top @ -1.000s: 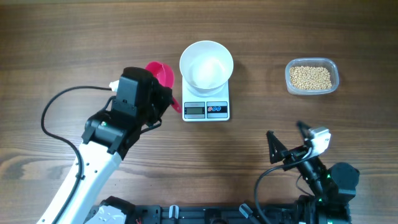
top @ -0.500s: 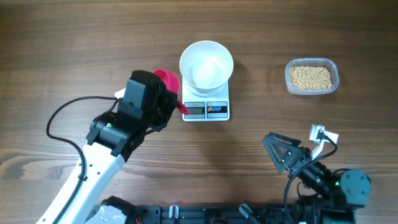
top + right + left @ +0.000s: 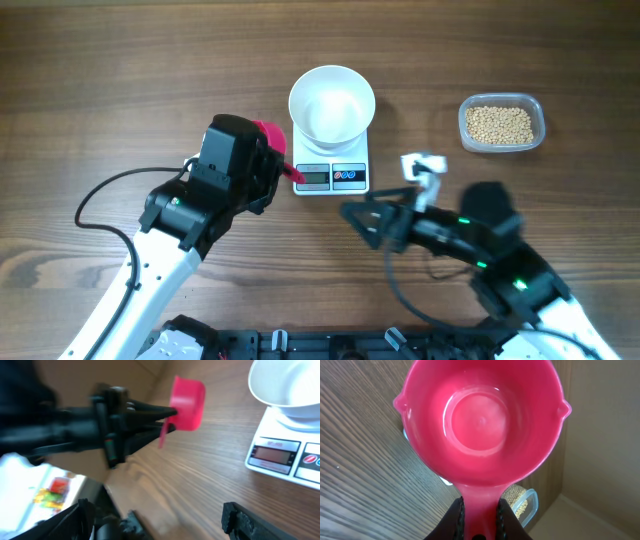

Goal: Scoop item into bowl and weigh 150g on scale

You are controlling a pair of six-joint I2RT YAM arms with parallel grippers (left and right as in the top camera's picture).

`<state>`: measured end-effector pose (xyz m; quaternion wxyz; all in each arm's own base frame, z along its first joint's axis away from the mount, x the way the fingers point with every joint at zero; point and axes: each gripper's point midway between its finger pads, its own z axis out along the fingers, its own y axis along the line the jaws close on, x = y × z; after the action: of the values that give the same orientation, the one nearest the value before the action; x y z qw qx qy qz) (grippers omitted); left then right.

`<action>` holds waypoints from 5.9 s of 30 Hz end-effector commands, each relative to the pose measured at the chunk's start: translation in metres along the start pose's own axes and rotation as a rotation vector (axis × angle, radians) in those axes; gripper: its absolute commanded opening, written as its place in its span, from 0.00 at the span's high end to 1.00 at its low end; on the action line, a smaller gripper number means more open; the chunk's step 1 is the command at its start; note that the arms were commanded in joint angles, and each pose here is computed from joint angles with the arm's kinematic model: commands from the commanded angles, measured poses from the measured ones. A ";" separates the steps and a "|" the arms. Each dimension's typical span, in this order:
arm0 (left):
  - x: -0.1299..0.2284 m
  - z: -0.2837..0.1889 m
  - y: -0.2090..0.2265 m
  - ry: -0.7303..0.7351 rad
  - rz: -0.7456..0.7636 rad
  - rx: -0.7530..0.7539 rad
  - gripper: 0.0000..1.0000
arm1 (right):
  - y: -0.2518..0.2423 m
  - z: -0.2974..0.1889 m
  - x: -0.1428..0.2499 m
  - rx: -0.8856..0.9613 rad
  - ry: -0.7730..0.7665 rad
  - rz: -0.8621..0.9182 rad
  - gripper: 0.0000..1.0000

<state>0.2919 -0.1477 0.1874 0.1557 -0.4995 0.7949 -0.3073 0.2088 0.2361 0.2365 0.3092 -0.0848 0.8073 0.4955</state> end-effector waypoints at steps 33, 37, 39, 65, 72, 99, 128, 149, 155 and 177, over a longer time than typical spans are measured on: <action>0.004 -0.002 0.001 0.012 -0.220 -0.012 0.96 | -0.005 0.126 -0.026 0.147 0.038 -0.041 0.67; 0.013 -0.002 0.001 0.029 -0.198 -0.015 0.96 | -0.004 0.126 -0.028 0.143 0.029 -0.044 0.69; 0.014 -0.001 0.001 0.031 -0.196 -0.016 0.96 | -0.005 0.127 -0.029 0.148 0.023 -0.044 0.73; 0.009 -0.093 -0.034 -0.070 0.350 0.310 0.00 | 0.014 0.070 -0.058 0.233 -0.056 -0.094 0.95; -0.004 -0.123 -0.014 -0.169 0.464 0.305 0.00 | 0.013 -0.053 -0.083 0.464 -0.311 -0.119 0.96; 0.061 0.038 0.007 0.011 1.178 -0.093 0.96 | -0.012 -0.152 -0.129 0.805 -0.338 -0.186 0.96; 0.071 0.182 0.032 -0.024 1.350 -0.193 0.96 | -0.064 -0.127 -0.161 0.807 -0.252 -0.097 0.96; 0.064 0.197 0.050 -0.022 1.360 -0.260 0.96 | -0.064 -0.127 -0.161 0.807 -0.252 -0.097 0.96; 0.062 0.196 0.056 -0.010 1.363 -0.286 0.96 | -0.064 -0.127 -0.161 0.806 -0.252 -0.096 0.96; 0.064 0.195 0.070 0.034 1.364 -0.324 0.96 | -0.064 -0.127 -0.158 0.808 -0.241 -0.088 0.96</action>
<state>0.3339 -0.2521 0.0186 0.2550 0.0838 0.9624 -0.0407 0.3091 0.0676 0.3135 0.4256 0.0765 0.8926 0.1272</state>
